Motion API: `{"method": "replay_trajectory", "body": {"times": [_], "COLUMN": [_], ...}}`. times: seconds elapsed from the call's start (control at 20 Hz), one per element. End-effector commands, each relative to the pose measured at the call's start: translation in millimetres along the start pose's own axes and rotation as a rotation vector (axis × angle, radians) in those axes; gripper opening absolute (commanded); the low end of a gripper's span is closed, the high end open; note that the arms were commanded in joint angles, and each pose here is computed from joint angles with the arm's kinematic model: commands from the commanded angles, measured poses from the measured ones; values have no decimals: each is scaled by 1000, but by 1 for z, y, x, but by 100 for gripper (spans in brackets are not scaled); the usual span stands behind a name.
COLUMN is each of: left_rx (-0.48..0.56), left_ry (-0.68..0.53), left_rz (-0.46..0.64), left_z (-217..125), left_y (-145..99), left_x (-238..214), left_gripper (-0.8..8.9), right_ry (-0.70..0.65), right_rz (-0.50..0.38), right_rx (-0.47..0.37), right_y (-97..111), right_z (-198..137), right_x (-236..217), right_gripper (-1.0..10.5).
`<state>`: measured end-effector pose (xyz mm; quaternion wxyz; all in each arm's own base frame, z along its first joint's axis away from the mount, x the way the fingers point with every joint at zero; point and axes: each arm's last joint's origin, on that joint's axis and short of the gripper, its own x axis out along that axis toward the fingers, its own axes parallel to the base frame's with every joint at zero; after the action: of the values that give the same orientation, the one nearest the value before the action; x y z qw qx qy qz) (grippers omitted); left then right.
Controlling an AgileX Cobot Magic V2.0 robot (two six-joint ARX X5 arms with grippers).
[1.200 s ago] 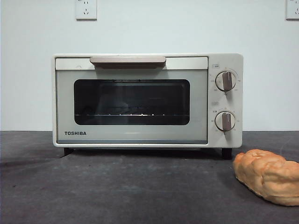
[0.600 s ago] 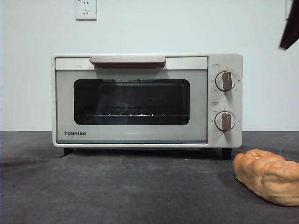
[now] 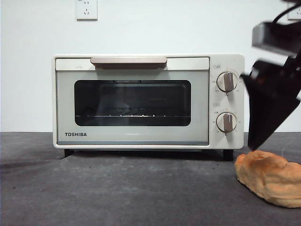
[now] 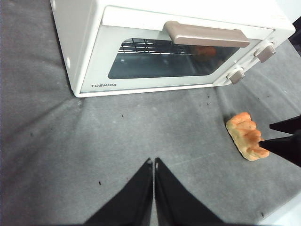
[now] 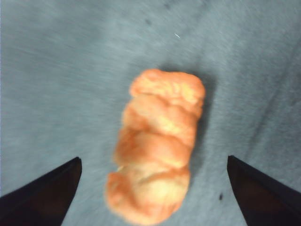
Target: The left arm flap open the oven, the right arm pick bread and place it into oven, the left arm flap close the oven
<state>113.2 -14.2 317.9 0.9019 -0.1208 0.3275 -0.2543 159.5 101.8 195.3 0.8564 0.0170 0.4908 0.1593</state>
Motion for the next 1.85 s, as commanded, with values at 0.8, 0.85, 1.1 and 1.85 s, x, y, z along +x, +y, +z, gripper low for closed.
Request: {"method": "replay_trajectory", "body": {"times": [0.8,0.85,1.1,1.85], "left_rx": [28,28,41,95], "left_ry": [-20,-20,-27,-124], "left_rz": [-7,-7,-26,-162], "left_z": [5,5,6,62], "left_y": [-2,-2,-5,-34], "left_x": [-2,-2,-1,72], "left_gripper": [11,11,11,12], "right_ry": [48,48,7,-314], "right_rz": [-47,-47,-2,193], "right_rx": [-3,-3,-2,-5], "right_y": [9,9,11,12], "right_z": [6,6,10,15], "right_x": [47,47,37,-85], "right_gripper": [227,214,212,213]}}
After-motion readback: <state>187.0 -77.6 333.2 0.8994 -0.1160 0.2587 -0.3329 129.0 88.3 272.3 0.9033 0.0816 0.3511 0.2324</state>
